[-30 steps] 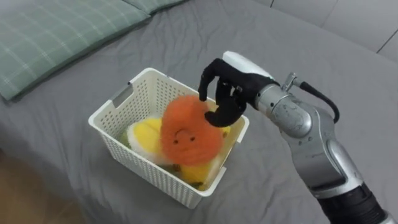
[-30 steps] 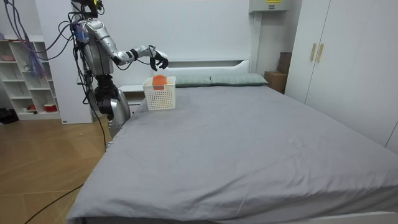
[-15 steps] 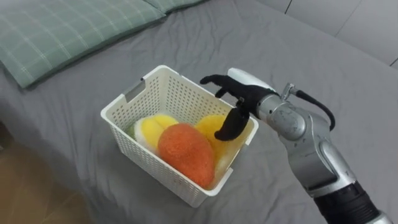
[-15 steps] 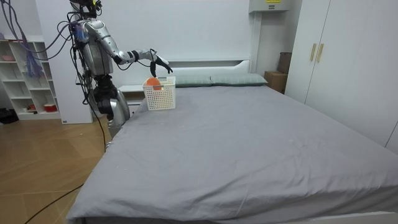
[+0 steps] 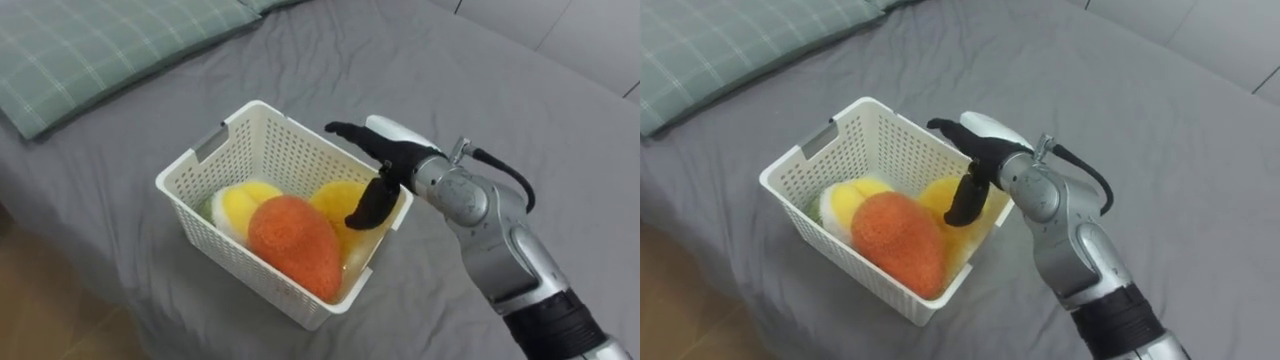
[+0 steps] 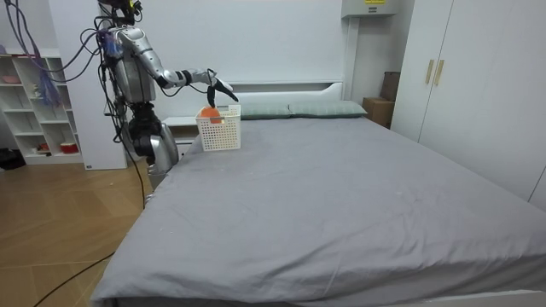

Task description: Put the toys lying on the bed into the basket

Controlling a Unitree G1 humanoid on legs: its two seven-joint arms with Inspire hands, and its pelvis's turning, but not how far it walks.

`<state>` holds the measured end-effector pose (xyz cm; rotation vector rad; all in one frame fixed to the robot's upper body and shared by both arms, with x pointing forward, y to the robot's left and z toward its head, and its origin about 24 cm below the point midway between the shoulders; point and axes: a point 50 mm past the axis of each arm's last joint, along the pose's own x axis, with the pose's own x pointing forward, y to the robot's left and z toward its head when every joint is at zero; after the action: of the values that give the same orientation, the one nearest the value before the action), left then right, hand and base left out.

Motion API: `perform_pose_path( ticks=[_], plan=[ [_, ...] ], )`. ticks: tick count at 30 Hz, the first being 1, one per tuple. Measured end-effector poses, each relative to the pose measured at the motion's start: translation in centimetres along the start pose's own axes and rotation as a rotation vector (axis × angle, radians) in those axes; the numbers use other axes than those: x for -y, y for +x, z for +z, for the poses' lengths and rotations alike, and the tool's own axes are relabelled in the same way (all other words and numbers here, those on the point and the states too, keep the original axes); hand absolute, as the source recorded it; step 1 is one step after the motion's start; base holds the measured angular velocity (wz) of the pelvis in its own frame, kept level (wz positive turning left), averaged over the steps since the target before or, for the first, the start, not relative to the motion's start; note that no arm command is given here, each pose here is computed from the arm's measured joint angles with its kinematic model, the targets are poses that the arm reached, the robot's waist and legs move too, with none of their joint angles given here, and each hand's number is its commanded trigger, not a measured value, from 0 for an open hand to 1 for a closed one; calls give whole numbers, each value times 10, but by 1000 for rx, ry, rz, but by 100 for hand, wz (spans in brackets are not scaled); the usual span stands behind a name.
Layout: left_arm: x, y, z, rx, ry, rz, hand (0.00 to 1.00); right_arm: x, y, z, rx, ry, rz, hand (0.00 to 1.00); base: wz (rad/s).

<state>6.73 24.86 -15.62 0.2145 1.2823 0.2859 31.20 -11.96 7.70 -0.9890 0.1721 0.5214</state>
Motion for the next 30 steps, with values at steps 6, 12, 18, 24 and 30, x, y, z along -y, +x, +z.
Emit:
perform_pose_path(
  ticks=[6,12,18,24,30],
  plan=[
    [2,0,-4,-18,-28,1,0,20,-5,-11,31,184,-120,0,-4],
    [2,-2,-12,-13,-60,7,0,41,-20,-30,123,462,-316,0,-19],
    [-1,-4,-25,-6,-70,28,0,47,-43,-65,107,673,-514,0,-23],
    [-8,-6,-34,-7,-98,50,0,56,-72,-100,36,764,-766,0,-25],
    [-10,-8,-47,-39,-107,57,0,42,-98,-135,-94,819,-901,0,-14]
  ],
)
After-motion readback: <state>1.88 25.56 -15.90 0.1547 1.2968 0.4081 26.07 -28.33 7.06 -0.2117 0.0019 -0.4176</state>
